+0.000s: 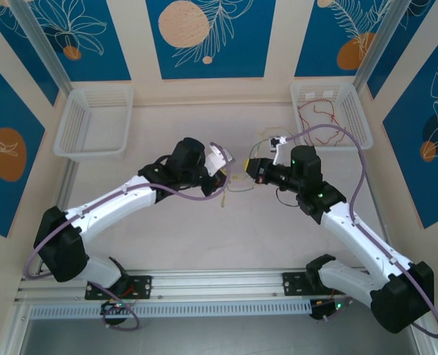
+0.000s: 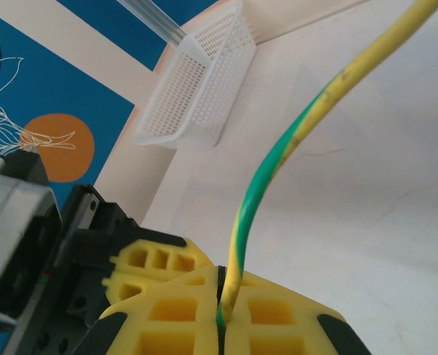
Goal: Untangle the cables
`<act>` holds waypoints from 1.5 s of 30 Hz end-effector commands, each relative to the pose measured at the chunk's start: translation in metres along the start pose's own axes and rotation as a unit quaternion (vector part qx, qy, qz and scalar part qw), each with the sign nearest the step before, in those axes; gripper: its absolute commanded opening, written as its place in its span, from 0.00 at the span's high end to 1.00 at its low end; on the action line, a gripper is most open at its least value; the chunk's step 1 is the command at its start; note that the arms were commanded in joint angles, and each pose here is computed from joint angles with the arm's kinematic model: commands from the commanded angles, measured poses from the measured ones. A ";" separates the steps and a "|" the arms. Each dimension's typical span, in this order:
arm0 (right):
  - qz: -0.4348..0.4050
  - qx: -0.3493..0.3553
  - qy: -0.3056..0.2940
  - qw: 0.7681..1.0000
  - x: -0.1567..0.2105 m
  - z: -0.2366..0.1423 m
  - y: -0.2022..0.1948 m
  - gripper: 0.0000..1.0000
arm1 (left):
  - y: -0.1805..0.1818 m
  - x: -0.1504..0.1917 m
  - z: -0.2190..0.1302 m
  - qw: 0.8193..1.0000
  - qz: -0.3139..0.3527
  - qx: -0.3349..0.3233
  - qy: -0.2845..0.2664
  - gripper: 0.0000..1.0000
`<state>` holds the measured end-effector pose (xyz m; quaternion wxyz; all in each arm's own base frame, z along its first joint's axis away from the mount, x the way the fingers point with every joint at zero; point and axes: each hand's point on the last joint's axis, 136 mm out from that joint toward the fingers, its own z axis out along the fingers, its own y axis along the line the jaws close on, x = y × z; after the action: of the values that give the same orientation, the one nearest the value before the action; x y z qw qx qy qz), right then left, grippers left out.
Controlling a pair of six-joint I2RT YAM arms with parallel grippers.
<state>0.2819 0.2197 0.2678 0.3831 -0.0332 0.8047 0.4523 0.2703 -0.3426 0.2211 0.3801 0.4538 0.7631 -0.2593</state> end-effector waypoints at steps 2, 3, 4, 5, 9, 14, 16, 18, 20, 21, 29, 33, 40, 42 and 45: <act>-0.002 -0.027 -0.025 0.999 -0.018 0.008 0.025 1.00 | -0.023 -0.022 0.003 0.999 0.034 0.032 -0.022 1.00; -0.004 -0.025 -0.019 0.999 -0.015 0.012 0.026 1.00 | -0.026 -0.023 0.004 0.999 0.035 0.035 -0.022 1.00; -0.005 -0.022 -0.017 1.000 -0.015 0.014 0.027 1.00 | -0.027 -0.024 0.004 0.998 0.037 0.036 -0.024 1.00; -0.005 -0.018 -0.015 1.000 -0.013 0.016 0.026 1.00 | -0.027 -0.025 0.004 0.998 0.038 0.036 -0.025 1.00; -0.006 -0.001 -0.024 1.000 -0.011 0.015 0.019 1.00 | -0.028 -0.024 0.001 0.998 0.043 0.034 -0.028 1.00; 0.007 0.014 -0.013 1.000 0.000 0.020 0.006 1.00 | -0.032 -0.028 0.000 0.997 0.043 0.045 -0.041 1.00; 0.016 0.018 -0.008 1.000 0.004 0.025 0.002 1.00 | -0.035 -0.030 0.002 0.997 0.041 0.054 -0.046 1.00; 0.015 0.025 -0.009 1.000 0.007 0.029 0.000 1.00 | -0.036 -0.032 0.003 0.996 0.040 0.059 -0.049 1.00; 0.018 0.027 -0.008 0.999 0.009 0.032 -0.003 1.00 | -0.037 -0.034 0.004 0.996 0.038 0.061 -0.053 1.00; 0.020 0.028 -0.008 0.999 0.009 0.034 -0.004 1.00 | -0.038 -0.034 0.004 0.996 0.037 0.063 -0.054 1.00; 0.020 -0.015 0.024 0.999 0.018 0.048 0.008 1.00 | -0.039 -0.035 0.006 0.995 0.037 0.066 -0.060 1.00; 0.014 -0.010 0.020 1.000 0.015 0.048 0.009 1.00 | -0.037 -0.032 0.007 0.996 0.037 0.063 -0.051 0.98; 0.006 -0.005 0.007 1.000 0.004 0.027 0.014 1.00 | -0.031 -0.021 0.004 0.997 0.050 0.038 -0.038 0.78; 0.002 -0.005 0.006 1.000 0.003 0.021 0.017 1.00 | -0.026 -0.016 0.003 0.998 0.054 0.024 -0.035 0.78; -0.002 -0.003 0.009 1.000 0.003 0.014 0.020 1.00 | -0.020 -0.012 -0.002 0.998 0.058 0.005 -0.030 0.58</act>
<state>0.2875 0.2452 0.2618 0.3727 -0.0236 0.8086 0.4546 0.2555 -0.3615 0.2187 0.3846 0.4873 0.7360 -0.2700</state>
